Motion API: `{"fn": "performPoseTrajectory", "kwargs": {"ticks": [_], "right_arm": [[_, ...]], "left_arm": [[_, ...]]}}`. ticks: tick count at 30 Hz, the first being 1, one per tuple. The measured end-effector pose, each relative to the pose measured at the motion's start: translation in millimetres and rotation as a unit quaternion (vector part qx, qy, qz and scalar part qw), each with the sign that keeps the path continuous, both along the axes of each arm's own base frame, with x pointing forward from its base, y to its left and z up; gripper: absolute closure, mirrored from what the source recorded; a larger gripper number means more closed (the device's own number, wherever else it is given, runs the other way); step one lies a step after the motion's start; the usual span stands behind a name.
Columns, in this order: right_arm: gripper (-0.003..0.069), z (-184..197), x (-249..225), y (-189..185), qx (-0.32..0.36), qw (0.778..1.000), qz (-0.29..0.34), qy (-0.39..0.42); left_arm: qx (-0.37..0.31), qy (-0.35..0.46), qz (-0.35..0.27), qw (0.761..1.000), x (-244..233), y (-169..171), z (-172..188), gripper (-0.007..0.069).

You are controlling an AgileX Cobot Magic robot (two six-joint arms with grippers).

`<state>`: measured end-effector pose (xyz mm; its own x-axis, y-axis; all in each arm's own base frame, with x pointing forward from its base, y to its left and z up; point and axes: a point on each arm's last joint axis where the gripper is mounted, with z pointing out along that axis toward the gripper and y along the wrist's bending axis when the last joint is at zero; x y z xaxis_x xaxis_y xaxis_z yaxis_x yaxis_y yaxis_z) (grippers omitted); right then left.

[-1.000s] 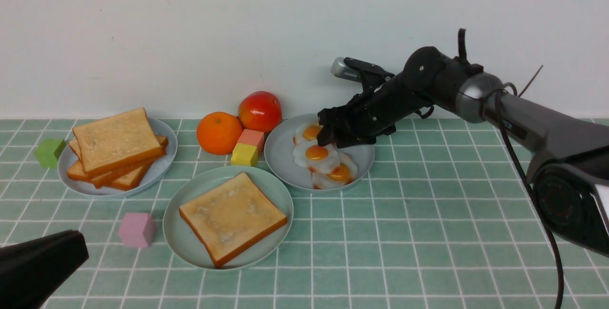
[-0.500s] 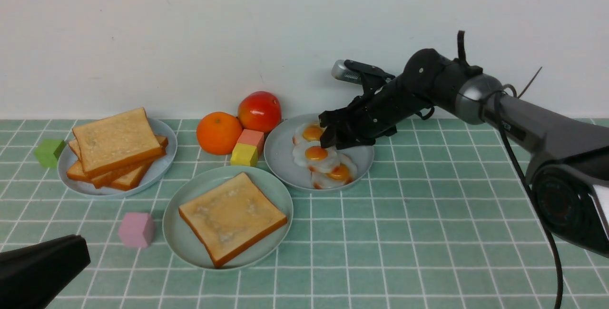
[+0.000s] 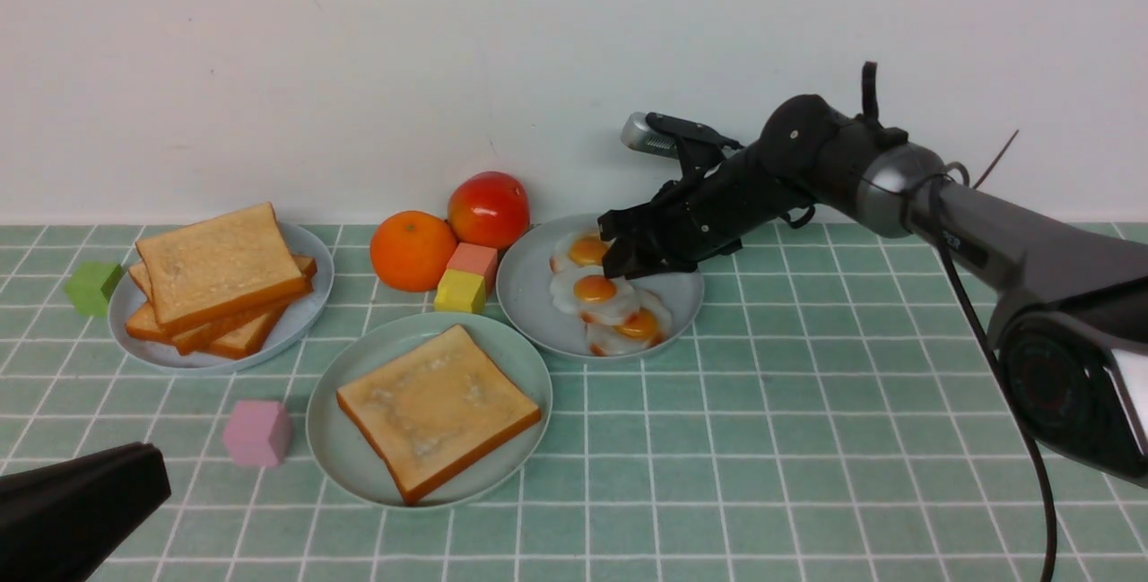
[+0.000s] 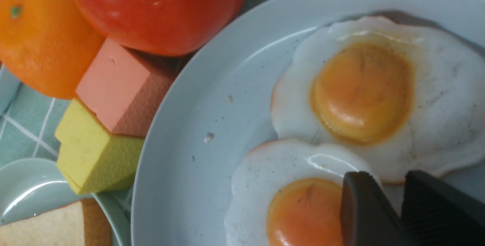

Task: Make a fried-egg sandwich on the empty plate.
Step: Use the right arm to grab a fried egg

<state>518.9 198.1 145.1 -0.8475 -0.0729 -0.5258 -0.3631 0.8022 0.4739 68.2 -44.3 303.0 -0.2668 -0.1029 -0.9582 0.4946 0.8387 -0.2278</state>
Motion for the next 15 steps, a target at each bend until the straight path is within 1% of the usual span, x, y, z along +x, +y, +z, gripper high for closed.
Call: {"fn": "performPoseTrajectory", "kwargs": {"ticks": [2, 4, 10, 11, 12, 15], "right_arm": [[0.0477, -1.7, 0.1, 0.2, 0.001, 1.000, 0.000, 0.002], [0.0497, -1.9, -0.2, 0.3, 0.001, 1.000, 0.001, 0.003], [0.0620, -2.5, -1.0, -1.2, -0.002, 1.000, 0.007, 0.008], [0.0623, -2.5, -1.0, -1.2, -0.002, 1.000, 0.007, 0.008], [0.0643, -2.7, -1.1, -1.7, -0.002, 1.000, 0.008, 0.009], [0.0645, 1.1, -2.2, -3.3, -0.004, 1.000, 0.012, 0.011]], "left_arm": [[0.000, 0.000, 0.000, 1.000, 0.0, 0.0, 0.0, 0.0631], [0.000, 0.000, 0.000, 1.000, 0.0, 0.0, 0.0, 0.0629], [0.000, 0.000, 0.000, 1.000, 0.0, 0.0, 0.0, 0.0627], [0.000, 0.000, 0.000, 1.000, 0.0, 0.0, 0.0, 0.0627], [0.000, 0.000, 0.000, 1.000, 0.0, 0.0, 0.0, 0.0627], [0.000, 0.000, 0.000, 1.000, 0.0, 0.0, 0.0, 0.0627]]}}
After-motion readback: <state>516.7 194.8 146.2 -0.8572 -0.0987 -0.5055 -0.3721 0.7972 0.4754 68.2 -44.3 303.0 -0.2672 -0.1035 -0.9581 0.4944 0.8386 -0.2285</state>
